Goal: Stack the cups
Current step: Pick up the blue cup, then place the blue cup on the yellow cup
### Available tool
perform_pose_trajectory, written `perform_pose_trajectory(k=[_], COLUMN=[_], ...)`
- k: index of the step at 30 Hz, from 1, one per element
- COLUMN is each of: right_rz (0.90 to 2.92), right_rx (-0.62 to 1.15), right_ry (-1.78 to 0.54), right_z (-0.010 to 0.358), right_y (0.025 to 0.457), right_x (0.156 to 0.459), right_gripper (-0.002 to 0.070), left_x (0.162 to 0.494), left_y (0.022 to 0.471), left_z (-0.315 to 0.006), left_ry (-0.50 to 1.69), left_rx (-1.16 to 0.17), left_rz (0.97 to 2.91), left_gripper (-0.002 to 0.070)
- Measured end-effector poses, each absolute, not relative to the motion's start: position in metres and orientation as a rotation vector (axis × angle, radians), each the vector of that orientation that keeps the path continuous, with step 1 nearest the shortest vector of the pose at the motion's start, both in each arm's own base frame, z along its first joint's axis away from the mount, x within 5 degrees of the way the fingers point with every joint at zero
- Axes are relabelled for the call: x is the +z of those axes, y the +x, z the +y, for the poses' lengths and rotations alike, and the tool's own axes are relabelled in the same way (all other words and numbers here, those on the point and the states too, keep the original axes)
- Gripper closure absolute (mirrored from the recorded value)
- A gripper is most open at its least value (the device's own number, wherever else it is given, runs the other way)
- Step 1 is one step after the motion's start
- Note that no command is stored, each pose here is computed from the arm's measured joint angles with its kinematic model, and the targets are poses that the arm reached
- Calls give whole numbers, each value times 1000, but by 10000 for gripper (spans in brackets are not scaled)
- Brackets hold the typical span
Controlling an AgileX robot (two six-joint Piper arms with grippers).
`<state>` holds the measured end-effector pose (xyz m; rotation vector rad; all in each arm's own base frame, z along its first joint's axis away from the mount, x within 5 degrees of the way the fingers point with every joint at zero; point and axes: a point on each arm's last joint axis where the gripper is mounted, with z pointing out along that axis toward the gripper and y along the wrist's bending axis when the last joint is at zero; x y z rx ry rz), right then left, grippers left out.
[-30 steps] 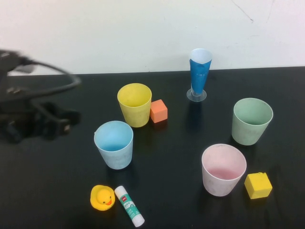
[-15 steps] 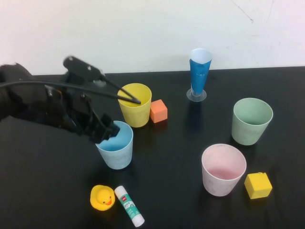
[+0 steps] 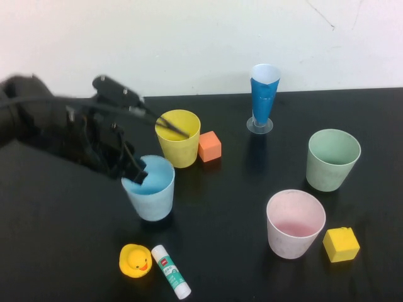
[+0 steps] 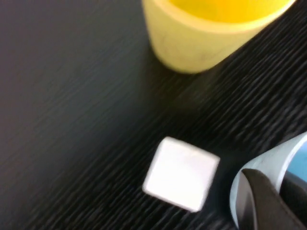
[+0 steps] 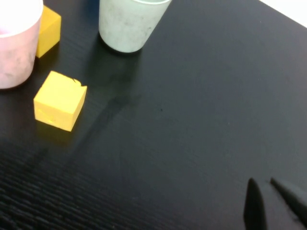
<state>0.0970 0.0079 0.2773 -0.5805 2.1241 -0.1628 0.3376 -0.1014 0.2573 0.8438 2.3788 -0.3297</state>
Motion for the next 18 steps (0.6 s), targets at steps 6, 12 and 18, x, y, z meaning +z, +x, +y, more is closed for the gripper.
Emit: perform_pose_trajectory(k=[6,12,18], right_rz=[2124,2125,2129], right_rx=[-163,-161,-158], right_ry=[-580,-576,-576], right_z=[8,8,8], right_y=[97,97,97], right_x=[277,277,277], right_gripper=[678,678,678], left_x=[315,367,357], left_y=[350,365,391], left_z=[-109,-110,-114], left_ry=[767,631,584], left_rx=[-413,-397,-384], left_rz=[2334,2177,2162], left_gripper=[659,659,660])
